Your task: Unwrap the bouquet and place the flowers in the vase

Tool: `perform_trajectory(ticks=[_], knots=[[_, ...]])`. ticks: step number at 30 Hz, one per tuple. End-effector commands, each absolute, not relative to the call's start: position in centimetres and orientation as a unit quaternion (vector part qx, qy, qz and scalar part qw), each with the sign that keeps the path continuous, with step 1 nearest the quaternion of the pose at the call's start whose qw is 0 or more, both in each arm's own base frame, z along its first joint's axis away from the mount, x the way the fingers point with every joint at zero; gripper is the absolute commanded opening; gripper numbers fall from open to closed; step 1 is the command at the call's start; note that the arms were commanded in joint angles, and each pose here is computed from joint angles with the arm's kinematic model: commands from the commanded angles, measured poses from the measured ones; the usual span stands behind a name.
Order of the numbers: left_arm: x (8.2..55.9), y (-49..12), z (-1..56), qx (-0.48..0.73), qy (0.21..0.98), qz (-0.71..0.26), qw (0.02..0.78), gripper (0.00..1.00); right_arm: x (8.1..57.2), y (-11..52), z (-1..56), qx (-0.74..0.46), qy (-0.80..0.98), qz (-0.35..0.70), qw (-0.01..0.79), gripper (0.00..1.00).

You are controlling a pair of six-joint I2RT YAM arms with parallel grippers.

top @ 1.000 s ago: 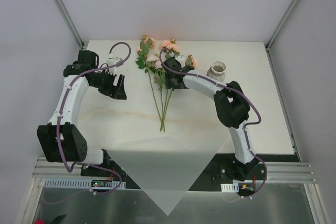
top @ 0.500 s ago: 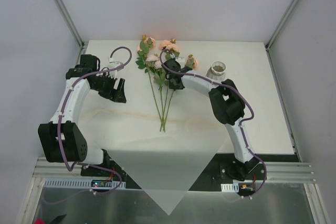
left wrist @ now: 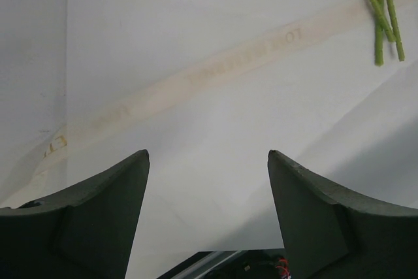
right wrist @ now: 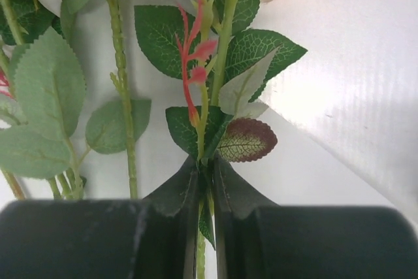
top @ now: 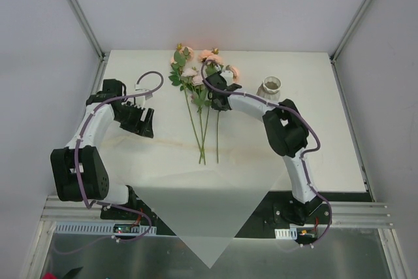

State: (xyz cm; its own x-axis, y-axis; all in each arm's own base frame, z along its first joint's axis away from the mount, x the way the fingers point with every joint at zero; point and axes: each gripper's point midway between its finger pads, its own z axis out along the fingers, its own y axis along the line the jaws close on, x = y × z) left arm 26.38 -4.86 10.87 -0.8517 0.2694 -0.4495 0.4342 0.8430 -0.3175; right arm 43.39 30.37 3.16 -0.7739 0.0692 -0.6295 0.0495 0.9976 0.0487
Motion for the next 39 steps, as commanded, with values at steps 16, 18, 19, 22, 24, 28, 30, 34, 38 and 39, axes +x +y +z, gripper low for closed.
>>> perform_trajectory(ticks=[16, 18, 19, 22, 24, 28, 30, 34, 38, 39], knots=[[27.6, -2.9, 10.9, 0.127, 0.949, -0.174, 0.228, 0.89, 39.6, 27.4, 46.2, -0.045, 0.588, 0.226, 0.776, 0.01], [27.6, -3.0, 11.1, 0.124, 0.949, -0.176, 0.232, 0.90, 38.3, 26.0, 48.5, -0.060, 0.544, 0.207, 0.811, 0.01], [27.6, -3.0, 11.2, 0.124, 0.948, -0.177, 0.234, 0.90, 38.0, 25.2, 49.7, -0.068, 0.526, 0.187, 0.827, 0.01], [27.6, -3.2, 11.4, 0.123, 0.946, -0.182, 0.237, 0.90, 36.9, 22.2, 53.1, -0.062, 0.491, 0.159, 0.854, 0.01], [27.5, -3.3, 11.4, 0.125, 0.945, -0.184, 0.238, 0.90, 36.6, 21.0, 54.0, -0.060, 0.476, 0.132, 0.867, 0.01], [27.6, -3.5, 11.8, 0.130, 0.942, -0.188, 0.245, 0.91, 35.4, 18.3, 56.8, -0.039, 0.428, 0.079, 0.900, 0.01], [27.6, -3.6, 11.9, 0.132, 0.941, -0.190, 0.246, 0.91, 35.2, 17.2, 57.5, -0.032, 0.415, 0.049, 0.908, 0.01], [27.7, -3.7, 12.1, 0.136, 0.939, -0.193, 0.249, 0.91, 34.8, 15.3, 58.9, -0.014, 0.386, 0.003, 0.922, 0.01], [27.7, -3.7, 12.1, 0.139, 0.939, -0.193, 0.250, 0.91, 35.5, 14.2, 58.2, -0.005, 0.386, -0.022, 0.922, 0.01], [27.8, -3.7, 12.2, 0.141, 0.938, -0.192, 0.251, 0.91, 35.8, 14.0, 57.9, -0.004, 0.388, -0.025, 0.921, 0.01]])
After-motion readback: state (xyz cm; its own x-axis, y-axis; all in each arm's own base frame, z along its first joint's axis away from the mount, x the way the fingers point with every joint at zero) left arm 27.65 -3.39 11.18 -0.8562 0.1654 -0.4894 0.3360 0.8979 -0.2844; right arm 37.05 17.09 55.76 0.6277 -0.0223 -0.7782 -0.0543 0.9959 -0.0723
